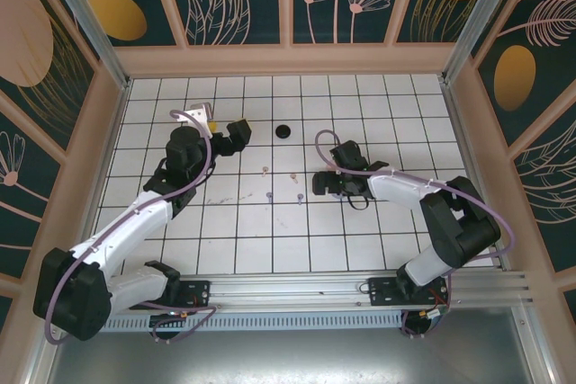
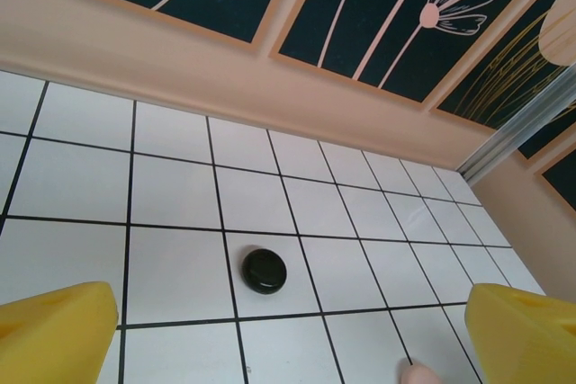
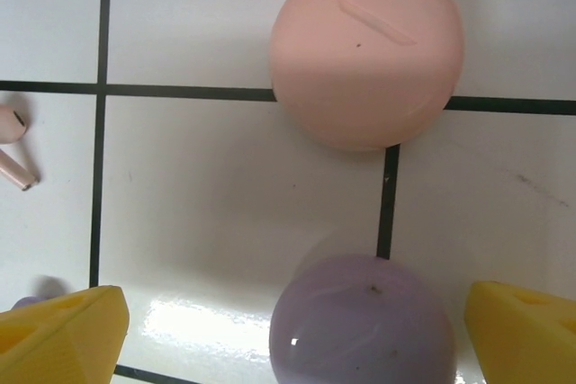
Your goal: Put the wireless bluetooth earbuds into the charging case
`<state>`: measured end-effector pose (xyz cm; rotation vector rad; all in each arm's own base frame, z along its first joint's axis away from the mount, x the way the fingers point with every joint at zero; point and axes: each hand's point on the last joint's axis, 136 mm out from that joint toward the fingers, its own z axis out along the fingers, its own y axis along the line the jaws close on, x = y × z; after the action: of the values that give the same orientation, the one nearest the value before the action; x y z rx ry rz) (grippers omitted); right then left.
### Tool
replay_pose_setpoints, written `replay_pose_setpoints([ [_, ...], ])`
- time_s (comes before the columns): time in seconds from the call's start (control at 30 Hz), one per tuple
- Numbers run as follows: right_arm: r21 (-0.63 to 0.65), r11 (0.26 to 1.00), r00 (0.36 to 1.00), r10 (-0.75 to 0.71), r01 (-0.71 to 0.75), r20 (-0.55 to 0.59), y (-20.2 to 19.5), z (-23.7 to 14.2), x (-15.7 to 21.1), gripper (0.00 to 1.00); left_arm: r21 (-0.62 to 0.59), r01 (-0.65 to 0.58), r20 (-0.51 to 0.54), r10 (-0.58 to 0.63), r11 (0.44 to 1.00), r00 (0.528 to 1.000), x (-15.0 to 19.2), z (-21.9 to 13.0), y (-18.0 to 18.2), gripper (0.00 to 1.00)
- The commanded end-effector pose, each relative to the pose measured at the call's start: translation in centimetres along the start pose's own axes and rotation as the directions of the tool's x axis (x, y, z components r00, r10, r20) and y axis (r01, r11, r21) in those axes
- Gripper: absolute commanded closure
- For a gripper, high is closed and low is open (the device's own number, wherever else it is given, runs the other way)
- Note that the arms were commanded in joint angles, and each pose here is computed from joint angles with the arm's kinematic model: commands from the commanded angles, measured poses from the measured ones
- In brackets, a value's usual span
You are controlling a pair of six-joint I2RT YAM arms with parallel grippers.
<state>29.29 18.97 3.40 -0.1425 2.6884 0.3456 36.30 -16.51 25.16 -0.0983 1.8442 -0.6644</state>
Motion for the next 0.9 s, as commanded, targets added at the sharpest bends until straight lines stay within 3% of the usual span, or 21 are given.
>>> replay_pose_setpoints([
  [0.0, -0.015, 1.000, 1.000, -0.012, 0.012, -0.010, 1.0, -0.4, 0.1, 0.04, 0.048, 0.003, 0.029, -0.004, 0.999, 1.000, -1.0, 0.2, -1.3, 0.01],
  [0.43, -0.002, 1.000, 0.999, -0.007, 0.006, -0.039, 1.6, -1.7, 1.0, 0.05, 0.046, -0.007, 0.021, 0.006, 0.999, 1.000, -0.6, 0.6, -1.2, 0.01],
  [0.57, 0.061, 0.998, 1.000, 0.010, -0.008, -0.028, 0.8, -2.2, 0.5, 0.05, 0.051, -0.010, 0.018, 0.009, 0.999, 1.000, -0.6, 0.7, -1.3, 0.01],
  [0.87, 0.130, 0.981, 0.984, -0.128, 0.144, -0.123, 0.0, -0.7, 0.7, 0.12, 0.066, -0.021, 0.001, 0.021, 0.998, 1.000, -0.3, 1.0, -1.7, 0.01],
])
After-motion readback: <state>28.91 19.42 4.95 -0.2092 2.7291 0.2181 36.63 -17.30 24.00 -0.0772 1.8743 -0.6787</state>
